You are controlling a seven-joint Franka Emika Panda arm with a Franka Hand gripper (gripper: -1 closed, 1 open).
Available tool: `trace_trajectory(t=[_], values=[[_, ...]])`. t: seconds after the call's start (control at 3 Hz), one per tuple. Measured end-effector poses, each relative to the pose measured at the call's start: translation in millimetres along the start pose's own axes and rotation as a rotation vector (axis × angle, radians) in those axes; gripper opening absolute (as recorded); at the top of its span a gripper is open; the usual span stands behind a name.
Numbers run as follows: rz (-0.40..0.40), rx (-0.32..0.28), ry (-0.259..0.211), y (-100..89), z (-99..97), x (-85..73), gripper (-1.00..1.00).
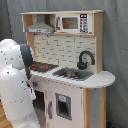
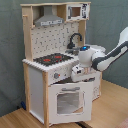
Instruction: Play with the kitchen
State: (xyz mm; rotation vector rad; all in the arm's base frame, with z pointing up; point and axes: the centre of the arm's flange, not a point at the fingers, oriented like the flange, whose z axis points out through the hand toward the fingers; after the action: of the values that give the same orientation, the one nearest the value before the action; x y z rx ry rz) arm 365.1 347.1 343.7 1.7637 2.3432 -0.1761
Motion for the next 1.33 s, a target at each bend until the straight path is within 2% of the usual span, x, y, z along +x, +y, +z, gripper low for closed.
trace_trajectory(t=[0.67, 1.33], values=[[0.045, 0.001, -0.005, -8.6, 13.1, 19.1, -1.00], [0.094, -0.035, -0.009, -17.4, 22.7, 48.4, -1.00]])
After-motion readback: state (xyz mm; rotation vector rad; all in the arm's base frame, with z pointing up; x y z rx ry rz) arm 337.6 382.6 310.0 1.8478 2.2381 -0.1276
